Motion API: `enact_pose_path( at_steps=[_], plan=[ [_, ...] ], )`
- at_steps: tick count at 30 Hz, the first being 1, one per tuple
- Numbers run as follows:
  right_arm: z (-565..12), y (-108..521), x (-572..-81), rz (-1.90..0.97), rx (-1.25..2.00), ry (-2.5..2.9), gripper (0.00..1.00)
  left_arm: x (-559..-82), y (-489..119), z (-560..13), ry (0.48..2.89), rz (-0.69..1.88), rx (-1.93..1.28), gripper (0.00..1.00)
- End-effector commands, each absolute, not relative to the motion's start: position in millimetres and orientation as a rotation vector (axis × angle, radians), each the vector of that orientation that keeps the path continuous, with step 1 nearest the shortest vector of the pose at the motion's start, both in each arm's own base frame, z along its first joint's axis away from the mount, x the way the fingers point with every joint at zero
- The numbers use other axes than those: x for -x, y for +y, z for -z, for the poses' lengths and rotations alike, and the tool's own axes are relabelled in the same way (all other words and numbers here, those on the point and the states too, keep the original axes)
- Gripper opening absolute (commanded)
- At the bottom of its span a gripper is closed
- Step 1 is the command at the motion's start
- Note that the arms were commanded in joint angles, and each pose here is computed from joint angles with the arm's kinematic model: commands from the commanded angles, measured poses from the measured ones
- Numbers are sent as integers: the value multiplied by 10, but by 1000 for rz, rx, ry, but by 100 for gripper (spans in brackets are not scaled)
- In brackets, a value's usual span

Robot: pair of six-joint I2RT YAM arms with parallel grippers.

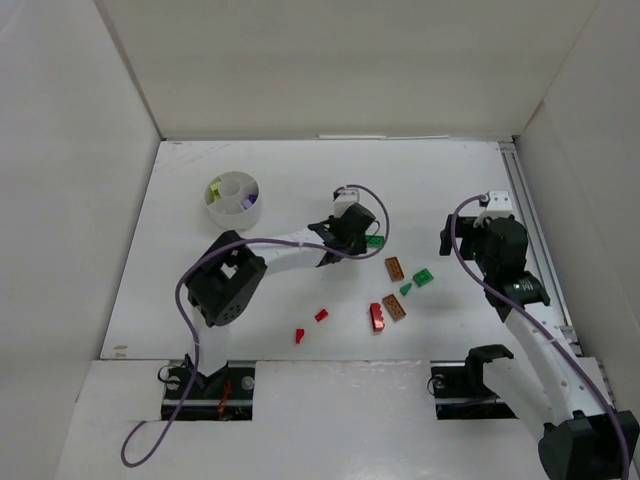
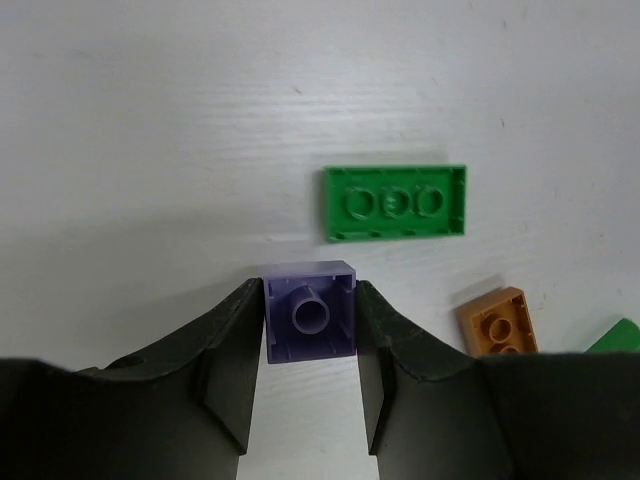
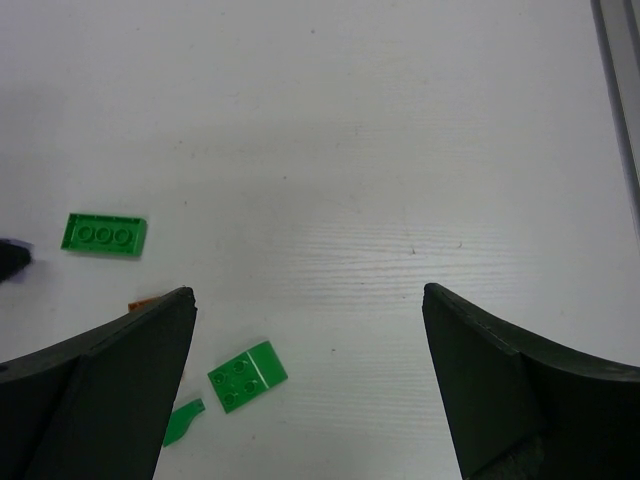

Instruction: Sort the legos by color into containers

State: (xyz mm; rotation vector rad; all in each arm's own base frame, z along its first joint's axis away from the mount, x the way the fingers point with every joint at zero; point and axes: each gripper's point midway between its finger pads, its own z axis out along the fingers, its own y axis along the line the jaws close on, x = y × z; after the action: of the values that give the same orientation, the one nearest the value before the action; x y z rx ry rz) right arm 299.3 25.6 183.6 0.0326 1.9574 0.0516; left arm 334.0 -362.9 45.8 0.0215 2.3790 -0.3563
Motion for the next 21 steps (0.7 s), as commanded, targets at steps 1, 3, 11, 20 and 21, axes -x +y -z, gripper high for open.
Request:
enact_pose_path(
  at_steps=[1,3,11,20,21],
  plan=[
    [-1951,245,-3024,-49,-15,1915,100,-3622,-3178,-1105,2243,387,143,27],
    [-1951,245,-3024,-49,-15,1915,100,-3755,-2871,-1431,2155,357,221,27],
    [-1906,199,-3037,-27,-21,1922,100,-4167,-1731,-1869,2011,200,461,29],
    [-1936,164,-3074,-1,-25,1922,100,-4503,-884,-1793,1968,63,631,31],
    [-1910,165,-3081,0,-25,1932,100,-4512,-835,-1792,1964,56,642,31]
  ],
)
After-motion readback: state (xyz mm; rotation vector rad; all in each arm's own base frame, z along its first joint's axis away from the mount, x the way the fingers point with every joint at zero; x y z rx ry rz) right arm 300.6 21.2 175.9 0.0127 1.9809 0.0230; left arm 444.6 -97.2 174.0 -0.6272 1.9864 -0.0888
